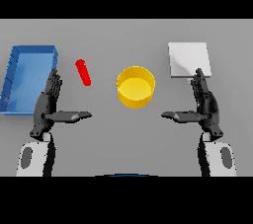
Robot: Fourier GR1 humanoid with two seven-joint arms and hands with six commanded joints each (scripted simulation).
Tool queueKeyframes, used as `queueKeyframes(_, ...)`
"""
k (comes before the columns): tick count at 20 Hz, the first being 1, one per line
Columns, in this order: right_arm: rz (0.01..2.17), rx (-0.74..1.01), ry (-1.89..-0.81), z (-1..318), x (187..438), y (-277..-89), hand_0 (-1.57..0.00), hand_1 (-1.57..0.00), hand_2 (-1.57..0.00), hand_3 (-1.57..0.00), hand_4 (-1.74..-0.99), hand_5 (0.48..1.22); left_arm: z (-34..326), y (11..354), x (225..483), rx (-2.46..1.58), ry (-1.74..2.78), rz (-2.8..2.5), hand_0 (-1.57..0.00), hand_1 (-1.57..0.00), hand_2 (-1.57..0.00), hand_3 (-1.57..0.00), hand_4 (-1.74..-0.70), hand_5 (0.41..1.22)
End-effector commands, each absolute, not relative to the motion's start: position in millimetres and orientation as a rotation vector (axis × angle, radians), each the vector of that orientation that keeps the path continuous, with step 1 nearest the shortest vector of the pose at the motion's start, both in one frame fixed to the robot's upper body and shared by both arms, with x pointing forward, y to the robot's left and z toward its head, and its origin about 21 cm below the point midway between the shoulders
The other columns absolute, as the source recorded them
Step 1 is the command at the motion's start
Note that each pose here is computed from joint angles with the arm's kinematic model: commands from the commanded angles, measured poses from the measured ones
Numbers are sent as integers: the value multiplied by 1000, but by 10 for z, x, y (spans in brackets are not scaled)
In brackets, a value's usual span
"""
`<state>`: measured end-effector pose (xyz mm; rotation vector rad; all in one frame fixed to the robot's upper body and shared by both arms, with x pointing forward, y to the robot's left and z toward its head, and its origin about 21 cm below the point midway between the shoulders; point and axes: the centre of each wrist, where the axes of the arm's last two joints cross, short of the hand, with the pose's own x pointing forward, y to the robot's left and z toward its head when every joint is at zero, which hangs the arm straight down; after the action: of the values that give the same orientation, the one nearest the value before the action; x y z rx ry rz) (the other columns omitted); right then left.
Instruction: Pick up the red beaker and tilt it to pour out 1 green nut into yellow bowl. Pick up the yellow bowl and place it on the metallic measuring scale.
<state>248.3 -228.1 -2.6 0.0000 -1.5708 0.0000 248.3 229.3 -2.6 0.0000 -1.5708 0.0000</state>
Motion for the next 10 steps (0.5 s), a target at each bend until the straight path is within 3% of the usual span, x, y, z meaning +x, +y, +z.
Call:
queueKeyframes(1, -1, 0, -1571, -25, 2484, -2280, 1, 1, 1, 1, -1167, 599, -24, 2301, 2487, 1, -1570, 1, 1, 1, 1, 1, -1151, 599)
queueKeyframes(6, 3, -1, -1561, -39, 2474, -2270, 1, 1, 1, 1, -1167, 599, -32, 2387, 2520, 8, -1564, -2, 1, 1, 1, 1, -1151, 599)
queueKeyframes(7, 128, -121, -1647, 0, 2390, -2264, 1, 1, 1, 1, -1167, 599, -2, 2410, 2423, 34, -1588, -67, 1, 1, 1, 1, -1151, 599)
queueKeyframes(10, 268, -270, -1668, -1, 2261, -2234, 1, 1, 1, 1, -1160, 591, 109, 2401, 2340, 63, -1583, -157, 1, 1, 1, 1, -1161, 599)
